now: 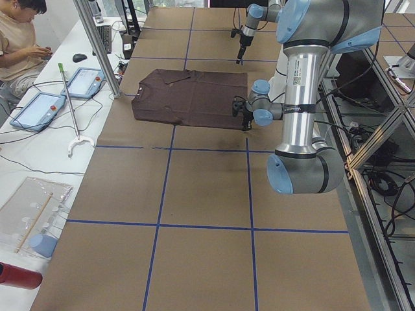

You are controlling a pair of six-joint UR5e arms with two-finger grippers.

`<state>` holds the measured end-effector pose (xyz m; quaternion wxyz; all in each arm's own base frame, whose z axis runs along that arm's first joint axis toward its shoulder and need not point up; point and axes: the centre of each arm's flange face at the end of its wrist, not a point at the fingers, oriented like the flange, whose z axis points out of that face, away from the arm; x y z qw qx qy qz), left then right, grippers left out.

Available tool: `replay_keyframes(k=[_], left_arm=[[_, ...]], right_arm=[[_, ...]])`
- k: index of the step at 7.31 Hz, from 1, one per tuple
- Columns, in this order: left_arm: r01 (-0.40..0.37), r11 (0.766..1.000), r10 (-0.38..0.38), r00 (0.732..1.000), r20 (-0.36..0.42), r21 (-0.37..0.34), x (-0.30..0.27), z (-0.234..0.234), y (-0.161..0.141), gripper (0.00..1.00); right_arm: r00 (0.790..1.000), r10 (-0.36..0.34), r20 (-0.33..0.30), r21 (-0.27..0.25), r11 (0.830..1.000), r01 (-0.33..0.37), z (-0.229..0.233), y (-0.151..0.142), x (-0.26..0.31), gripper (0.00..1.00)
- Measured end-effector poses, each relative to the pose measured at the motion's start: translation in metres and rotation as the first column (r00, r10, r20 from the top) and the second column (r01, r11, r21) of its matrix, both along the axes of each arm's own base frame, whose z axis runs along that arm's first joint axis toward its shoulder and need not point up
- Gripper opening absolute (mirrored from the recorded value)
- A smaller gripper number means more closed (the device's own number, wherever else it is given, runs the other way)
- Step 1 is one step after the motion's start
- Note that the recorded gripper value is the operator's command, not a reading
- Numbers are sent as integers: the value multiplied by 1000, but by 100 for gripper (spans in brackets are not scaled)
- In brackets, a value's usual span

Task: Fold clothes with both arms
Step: 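Grasp both hem corners with the left and right grippers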

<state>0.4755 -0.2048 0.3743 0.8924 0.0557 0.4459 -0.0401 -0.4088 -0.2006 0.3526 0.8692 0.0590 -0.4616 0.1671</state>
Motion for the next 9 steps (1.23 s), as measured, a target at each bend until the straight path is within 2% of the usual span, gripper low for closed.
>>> replay_keyframes(k=[1, 3, 4, 5, 7, 8, 9], left_arm=[[-4, 1000, 4, 1000, 2, 0, 1, 1, 2, 37], [-8, 1000, 8, 1000, 1, 0, 2, 0, 4, 10], [-10, 1000, 10, 1000, 1, 0, 3, 0, 5, 7], [-12, 1000, 12, 1000, 0, 0, 4, -1, 6, 0], [-14, 1000, 14, 1000, -2, 0, 4, -2, 6, 0], [-14, 1000, 14, 1000, -3, 0, 4, -2, 7, 0], [-14, 1000, 14, 1000, -4, 1, 4, -3, 7, 0]], right_arm=[[1000, 0, -1, 0, 1000, 0, 0, 0, 0, 99], [1000, 1, -1, 0, 1000, -1, 0, -1, 0, 99], [1000, 1, -2, 0, 1000, -1, 0, -1, 0, 99], [1000, 1, -2, 0, 1000, -1, 0, -1, 0, 99], [1000, 1, -2, 0, 1000, -1, 1, 0, 0, 98], [1000, 0, -2, 0, 1000, 0, 0, 0, 0, 89], [1000, 5, 1, -7, 1000, -5, 0, 1, -1, 73]])
